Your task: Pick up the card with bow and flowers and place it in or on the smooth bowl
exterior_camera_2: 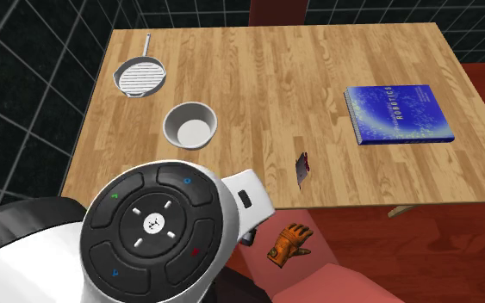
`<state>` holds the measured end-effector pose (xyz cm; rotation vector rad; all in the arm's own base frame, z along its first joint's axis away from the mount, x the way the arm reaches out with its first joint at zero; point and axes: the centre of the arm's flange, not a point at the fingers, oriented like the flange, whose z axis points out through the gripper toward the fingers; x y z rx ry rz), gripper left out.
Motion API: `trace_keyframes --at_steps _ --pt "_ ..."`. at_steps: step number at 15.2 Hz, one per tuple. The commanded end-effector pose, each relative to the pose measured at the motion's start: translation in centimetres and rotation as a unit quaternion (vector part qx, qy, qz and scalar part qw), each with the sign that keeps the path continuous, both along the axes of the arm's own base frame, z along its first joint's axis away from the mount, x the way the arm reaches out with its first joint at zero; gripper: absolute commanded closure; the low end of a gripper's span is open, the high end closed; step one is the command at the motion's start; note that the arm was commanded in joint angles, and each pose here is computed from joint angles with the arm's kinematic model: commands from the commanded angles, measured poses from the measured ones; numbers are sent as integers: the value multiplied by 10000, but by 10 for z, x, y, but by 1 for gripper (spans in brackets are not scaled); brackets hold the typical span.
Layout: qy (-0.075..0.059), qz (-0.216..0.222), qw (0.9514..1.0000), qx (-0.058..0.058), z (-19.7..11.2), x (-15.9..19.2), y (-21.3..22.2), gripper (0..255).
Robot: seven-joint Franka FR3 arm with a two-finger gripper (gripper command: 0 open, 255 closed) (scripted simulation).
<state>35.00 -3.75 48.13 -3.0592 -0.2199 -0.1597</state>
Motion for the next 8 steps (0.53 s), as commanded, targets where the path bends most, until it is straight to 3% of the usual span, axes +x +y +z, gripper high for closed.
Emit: trace_keyframes --at_steps 1,8 --pt "-166 39 9999 13 -21 6 -17 0" --pt "-645 171 9977 82 -89 41 -62 0"
